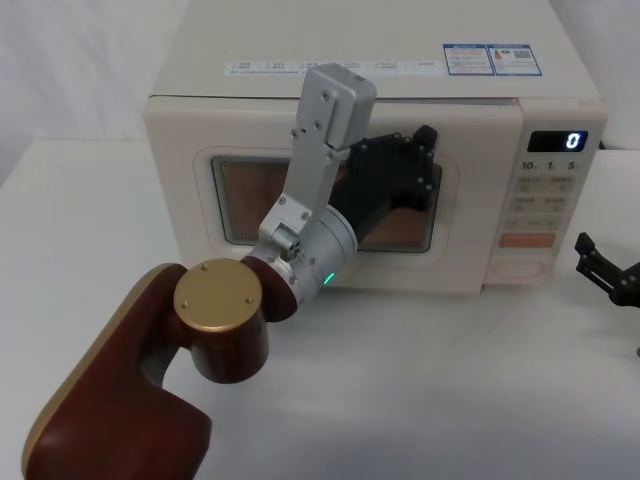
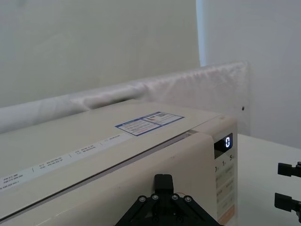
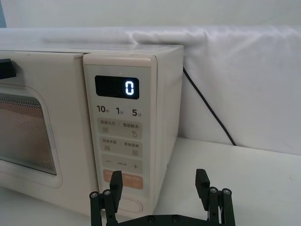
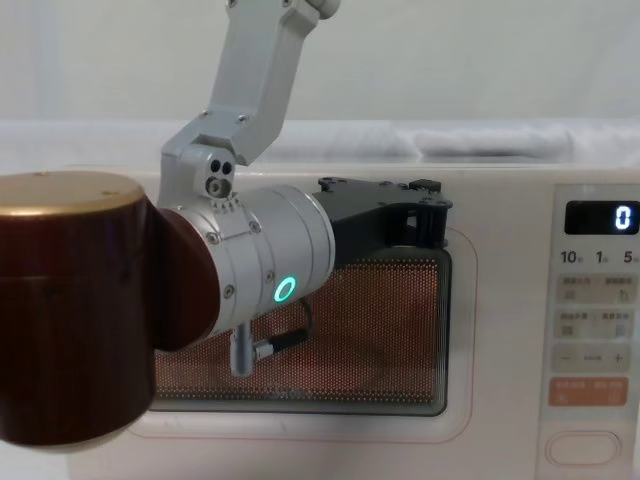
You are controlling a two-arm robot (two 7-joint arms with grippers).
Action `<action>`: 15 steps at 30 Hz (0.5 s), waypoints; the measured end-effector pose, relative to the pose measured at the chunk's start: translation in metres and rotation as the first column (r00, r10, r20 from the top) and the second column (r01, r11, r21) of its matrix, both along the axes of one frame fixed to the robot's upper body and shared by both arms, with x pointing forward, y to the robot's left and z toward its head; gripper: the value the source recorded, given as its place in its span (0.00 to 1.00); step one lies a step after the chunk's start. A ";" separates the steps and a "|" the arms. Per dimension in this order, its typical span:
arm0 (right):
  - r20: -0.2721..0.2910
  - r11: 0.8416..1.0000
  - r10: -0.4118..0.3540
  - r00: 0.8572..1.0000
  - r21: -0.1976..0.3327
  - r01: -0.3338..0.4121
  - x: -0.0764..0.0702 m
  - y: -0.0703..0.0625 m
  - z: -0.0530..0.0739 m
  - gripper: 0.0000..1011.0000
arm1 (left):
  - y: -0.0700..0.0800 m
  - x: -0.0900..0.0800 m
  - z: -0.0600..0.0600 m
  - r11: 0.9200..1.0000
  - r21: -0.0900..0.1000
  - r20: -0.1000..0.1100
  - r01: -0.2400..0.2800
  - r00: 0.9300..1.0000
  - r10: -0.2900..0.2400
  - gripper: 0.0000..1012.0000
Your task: Press the button to open the microwave door with one hand; close the microwave door with the other hand.
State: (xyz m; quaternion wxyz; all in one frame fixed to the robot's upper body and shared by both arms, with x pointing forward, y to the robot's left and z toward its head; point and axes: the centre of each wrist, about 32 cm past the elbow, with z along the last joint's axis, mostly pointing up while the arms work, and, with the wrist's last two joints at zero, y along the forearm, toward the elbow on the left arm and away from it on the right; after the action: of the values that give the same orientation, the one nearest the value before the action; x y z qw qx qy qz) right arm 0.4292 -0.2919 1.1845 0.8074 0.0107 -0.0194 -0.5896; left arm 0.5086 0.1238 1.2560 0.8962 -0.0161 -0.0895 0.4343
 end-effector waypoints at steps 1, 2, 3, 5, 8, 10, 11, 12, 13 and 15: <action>0.000 1.000 0.000 1.000 0.000 0.000 0.000 0.000 0.000 0.99 | 0.000 0.000 0.000 1.000 0.000 0.000 -0.002 1.000 0.002 0.00; 0.000 1.000 0.000 1.000 0.000 0.000 0.000 0.000 0.000 0.99 | 0.000 0.000 0.000 1.000 0.000 -0.001 -0.003 1.000 0.003 0.00; 0.000 1.000 0.000 1.000 0.000 0.000 0.000 0.000 0.000 0.99 | 0.000 0.000 0.000 1.000 0.000 -0.001 -0.004 1.000 0.004 0.00; 0.000 1.000 0.000 1.000 0.000 0.000 0.000 0.000 0.000 0.99 | 0.000 0.001 0.000 1.000 -0.002 -0.003 -0.008 1.000 0.008 0.00; 0.000 1.000 0.000 1.000 0.000 0.000 0.000 0.000 0.000 0.99 | 0.000 0.002 0.000 1.000 -0.002 -0.004 -0.009 1.000 0.009 0.00; 0.000 1.000 0.000 1.000 0.000 0.000 0.000 0.000 0.000 0.99 | 0.000 0.002 0.000 1.000 -0.003 -0.005 -0.010 1.000 0.010 0.00; 0.000 1.000 0.000 1.000 0.000 0.000 0.000 0.000 0.000 0.99 | 0.000 0.002 0.000 1.000 -0.004 -0.006 -0.009 1.000 0.009 0.00; 0.000 1.000 0.000 1.000 0.000 0.000 0.000 0.000 0.000 0.99 | 0.000 0.003 0.000 1.000 -0.004 -0.006 -0.009 1.000 0.009 0.00; 0.000 1.000 0.000 1.000 0.000 0.000 0.000 0.000 0.000 0.99 | 0.000 0.003 0.000 1.000 -0.004 -0.007 -0.009 1.000 0.009 0.00; 0.000 1.000 0.000 1.000 0.000 0.000 0.000 0.000 0.000 0.99 | 0.001 0.003 0.000 1.000 -0.005 -0.008 -0.010 1.000 0.010 0.00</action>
State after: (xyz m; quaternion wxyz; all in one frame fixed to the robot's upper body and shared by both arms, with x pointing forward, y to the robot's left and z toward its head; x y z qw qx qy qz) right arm 0.4292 -0.2919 1.1845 0.8074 0.0107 -0.0194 -0.5897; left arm 0.5117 0.1245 1.2556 0.8942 -0.0160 -0.0851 0.4392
